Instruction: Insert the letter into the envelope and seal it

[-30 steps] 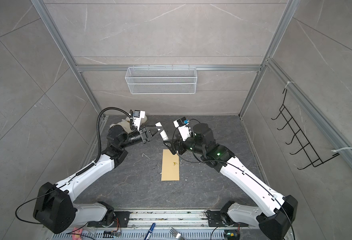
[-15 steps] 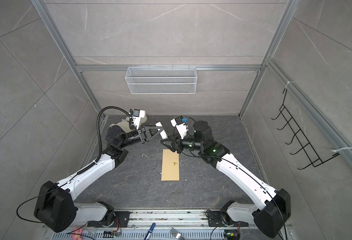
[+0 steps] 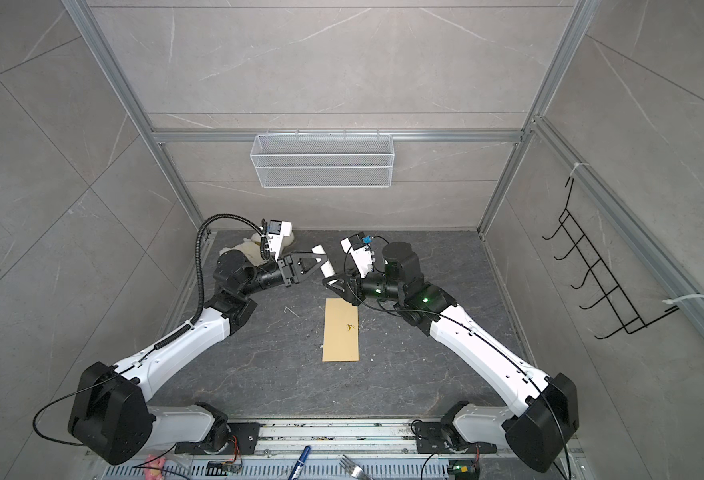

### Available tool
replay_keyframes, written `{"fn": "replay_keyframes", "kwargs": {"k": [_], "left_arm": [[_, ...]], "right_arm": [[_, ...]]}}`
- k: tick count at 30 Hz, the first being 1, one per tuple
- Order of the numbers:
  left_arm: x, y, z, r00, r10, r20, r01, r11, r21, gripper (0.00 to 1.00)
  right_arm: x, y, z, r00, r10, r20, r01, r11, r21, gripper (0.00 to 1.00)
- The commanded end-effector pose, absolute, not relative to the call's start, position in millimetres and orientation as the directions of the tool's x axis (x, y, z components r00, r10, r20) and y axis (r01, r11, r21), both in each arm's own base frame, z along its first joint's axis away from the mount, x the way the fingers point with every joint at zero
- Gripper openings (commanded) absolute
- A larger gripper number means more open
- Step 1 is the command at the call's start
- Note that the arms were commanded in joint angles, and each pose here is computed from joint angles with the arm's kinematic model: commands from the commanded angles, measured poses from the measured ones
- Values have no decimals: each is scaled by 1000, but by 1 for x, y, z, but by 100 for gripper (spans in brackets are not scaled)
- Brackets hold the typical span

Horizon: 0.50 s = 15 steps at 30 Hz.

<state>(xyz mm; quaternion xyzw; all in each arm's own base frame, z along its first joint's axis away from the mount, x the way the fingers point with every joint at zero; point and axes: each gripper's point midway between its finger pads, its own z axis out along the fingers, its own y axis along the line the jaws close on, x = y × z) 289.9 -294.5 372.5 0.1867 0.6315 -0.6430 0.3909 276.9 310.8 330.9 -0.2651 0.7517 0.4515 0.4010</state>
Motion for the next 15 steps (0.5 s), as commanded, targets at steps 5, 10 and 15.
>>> {"fn": "replay_keyframes", "kwargs": {"k": [5,10,15], "left_arm": [[298,-286,358,-575,-253,-778,742,239,-626,0],[300,-289,353,-586,-248,-772,732,246,-635,0],[303,-290,349,-591,-247,-768,726,253,-640,0]], "right_arm": [[316,280,338,-380,-95,-920,-504,855,120,0],[317,282,352,-252,-242,-937,-300,940,-162,0],[314,296,361,-174,-442,-880,-74,897,-436,0]]}}
